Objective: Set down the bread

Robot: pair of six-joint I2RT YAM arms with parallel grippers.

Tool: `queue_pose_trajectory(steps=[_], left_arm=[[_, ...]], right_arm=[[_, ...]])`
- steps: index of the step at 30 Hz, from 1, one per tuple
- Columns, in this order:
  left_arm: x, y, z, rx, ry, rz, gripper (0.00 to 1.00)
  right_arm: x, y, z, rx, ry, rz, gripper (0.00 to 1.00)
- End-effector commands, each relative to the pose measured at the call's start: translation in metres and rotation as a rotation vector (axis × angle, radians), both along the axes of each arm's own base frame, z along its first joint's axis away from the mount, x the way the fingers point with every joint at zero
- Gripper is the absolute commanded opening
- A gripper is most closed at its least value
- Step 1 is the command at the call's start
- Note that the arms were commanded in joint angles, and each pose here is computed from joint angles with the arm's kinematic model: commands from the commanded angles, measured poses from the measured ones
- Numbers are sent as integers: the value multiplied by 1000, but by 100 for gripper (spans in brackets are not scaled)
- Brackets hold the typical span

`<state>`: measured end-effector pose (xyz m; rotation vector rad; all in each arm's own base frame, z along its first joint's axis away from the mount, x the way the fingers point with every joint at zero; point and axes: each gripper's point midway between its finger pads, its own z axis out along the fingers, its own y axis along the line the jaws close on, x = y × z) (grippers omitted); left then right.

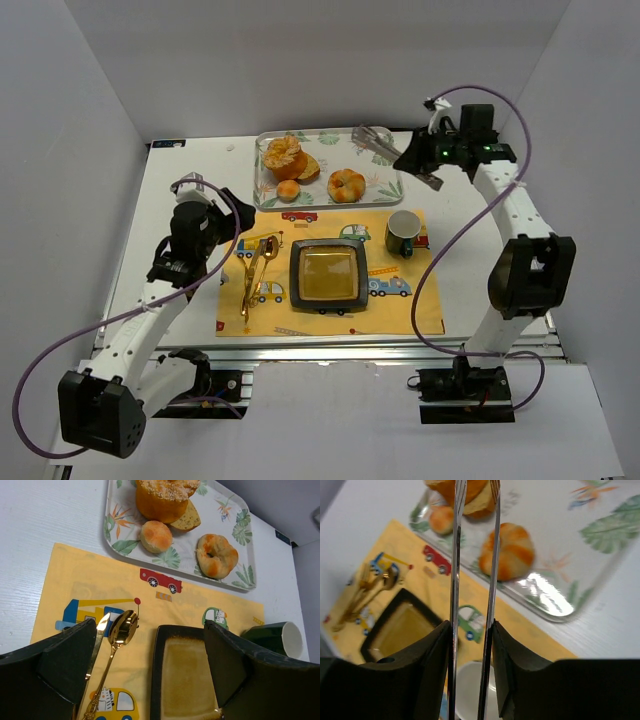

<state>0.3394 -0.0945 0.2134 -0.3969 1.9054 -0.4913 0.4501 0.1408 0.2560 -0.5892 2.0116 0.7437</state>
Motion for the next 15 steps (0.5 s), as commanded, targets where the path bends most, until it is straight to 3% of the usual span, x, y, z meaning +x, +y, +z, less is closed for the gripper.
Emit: queue_pose_trajectory(steps=[1, 9, 15], left_arm=[[-4, 3, 18, -30, -43, 18, 97], [-9, 8, 21, -66, -46, 55, 97], [-11, 12, 19, -80, -40, 88, 97]], right_arm=[[-7, 47, 0, 179, 165, 66, 42], [18, 100, -30, 420, 436, -23, 38], [43, 117, -49, 439, 492, -121, 39]])
